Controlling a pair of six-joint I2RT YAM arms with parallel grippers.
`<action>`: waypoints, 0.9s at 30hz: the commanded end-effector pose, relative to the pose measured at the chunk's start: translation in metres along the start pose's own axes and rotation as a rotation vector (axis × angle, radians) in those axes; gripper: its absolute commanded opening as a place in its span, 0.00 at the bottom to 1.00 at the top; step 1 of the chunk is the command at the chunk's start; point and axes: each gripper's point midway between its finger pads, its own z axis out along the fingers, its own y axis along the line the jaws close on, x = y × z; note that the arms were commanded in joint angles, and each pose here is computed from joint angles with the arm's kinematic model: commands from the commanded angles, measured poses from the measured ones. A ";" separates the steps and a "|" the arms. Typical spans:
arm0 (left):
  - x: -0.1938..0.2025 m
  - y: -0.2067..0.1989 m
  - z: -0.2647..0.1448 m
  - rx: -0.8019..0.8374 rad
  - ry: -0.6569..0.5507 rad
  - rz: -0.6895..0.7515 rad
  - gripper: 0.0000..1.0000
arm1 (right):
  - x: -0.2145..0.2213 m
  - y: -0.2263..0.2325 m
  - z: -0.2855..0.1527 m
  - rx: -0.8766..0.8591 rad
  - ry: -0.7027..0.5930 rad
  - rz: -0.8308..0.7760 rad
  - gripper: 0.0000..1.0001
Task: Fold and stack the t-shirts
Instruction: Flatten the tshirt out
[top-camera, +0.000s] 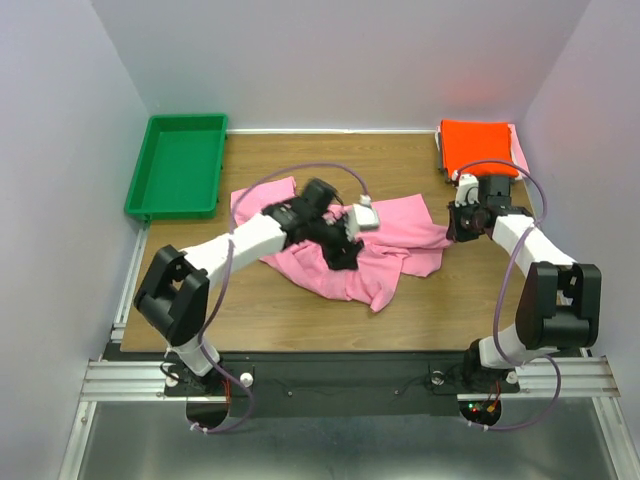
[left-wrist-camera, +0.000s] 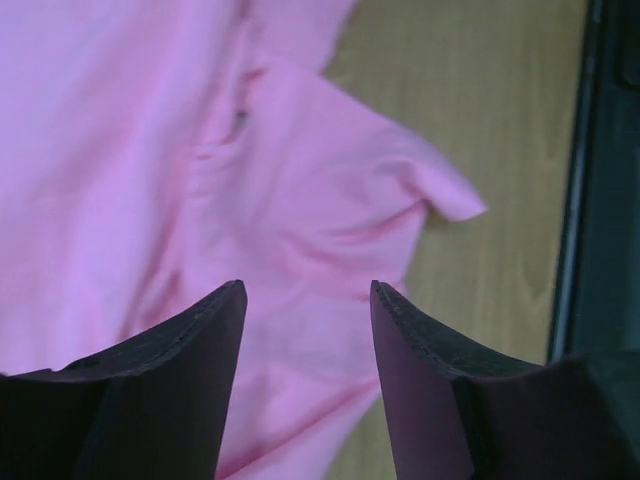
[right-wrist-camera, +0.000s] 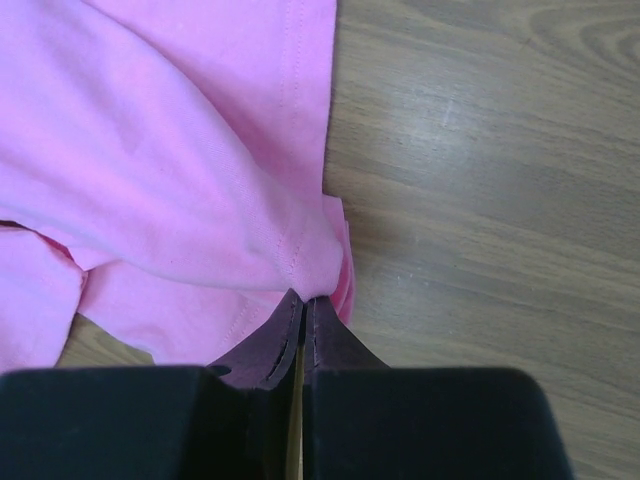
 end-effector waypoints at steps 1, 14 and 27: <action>0.003 -0.052 0.038 0.075 0.032 0.015 0.64 | -0.021 -0.007 -0.006 0.035 -0.047 0.010 0.01; 0.055 -0.086 0.132 0.009 0.273 0.107 0.67 | -0.016 -0.008 -0.002 0.037 -0.028 0.019 0.01; 0.026 -0.026 -0.029 -0.066 0.115 0.000 0.00 | -0.023 -0.022 -0.024 0.140 -0.067 -0.029 0.01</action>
